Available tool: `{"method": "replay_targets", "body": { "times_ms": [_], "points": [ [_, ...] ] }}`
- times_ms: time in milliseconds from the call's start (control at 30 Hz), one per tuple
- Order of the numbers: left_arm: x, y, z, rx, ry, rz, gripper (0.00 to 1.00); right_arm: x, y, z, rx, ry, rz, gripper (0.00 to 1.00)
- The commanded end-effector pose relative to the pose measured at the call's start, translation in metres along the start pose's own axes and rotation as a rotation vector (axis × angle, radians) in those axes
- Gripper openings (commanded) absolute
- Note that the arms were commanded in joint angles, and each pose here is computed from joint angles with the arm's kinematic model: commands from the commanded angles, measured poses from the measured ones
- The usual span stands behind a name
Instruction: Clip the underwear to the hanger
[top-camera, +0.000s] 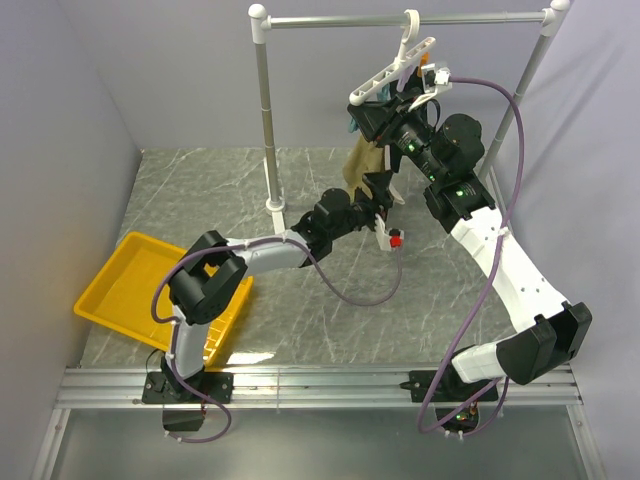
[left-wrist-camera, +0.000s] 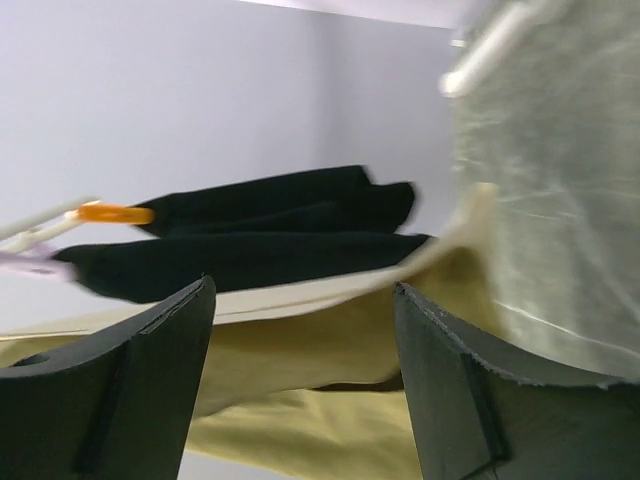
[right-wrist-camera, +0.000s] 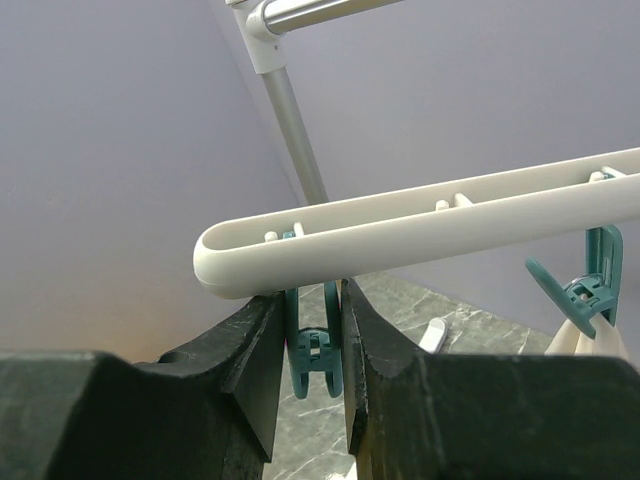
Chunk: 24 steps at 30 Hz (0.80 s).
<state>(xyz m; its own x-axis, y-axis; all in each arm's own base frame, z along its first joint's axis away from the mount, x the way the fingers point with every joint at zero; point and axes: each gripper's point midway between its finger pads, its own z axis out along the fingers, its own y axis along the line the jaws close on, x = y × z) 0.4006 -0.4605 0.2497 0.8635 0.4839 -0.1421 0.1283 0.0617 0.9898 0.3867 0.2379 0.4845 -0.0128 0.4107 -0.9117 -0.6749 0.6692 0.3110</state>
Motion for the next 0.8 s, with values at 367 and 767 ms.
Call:
{"method": "replay_targets", "body": {
  "times_ms": [367, 767],
  "points": [
    [-0.005, 0.048, 0.004, -0.128, -0.029, 0.036, 0.77, -0.027, 0.010, -0.006, -0.011, -0.071, -0.039, 0.00],
    [0.003, 0.052, 0.006, -0.144, 0.011, 0.075, 0.76, -0.023, 0.010, -0.005, -0.013, -0.064, -0.040, 0.00]
  ]
}}
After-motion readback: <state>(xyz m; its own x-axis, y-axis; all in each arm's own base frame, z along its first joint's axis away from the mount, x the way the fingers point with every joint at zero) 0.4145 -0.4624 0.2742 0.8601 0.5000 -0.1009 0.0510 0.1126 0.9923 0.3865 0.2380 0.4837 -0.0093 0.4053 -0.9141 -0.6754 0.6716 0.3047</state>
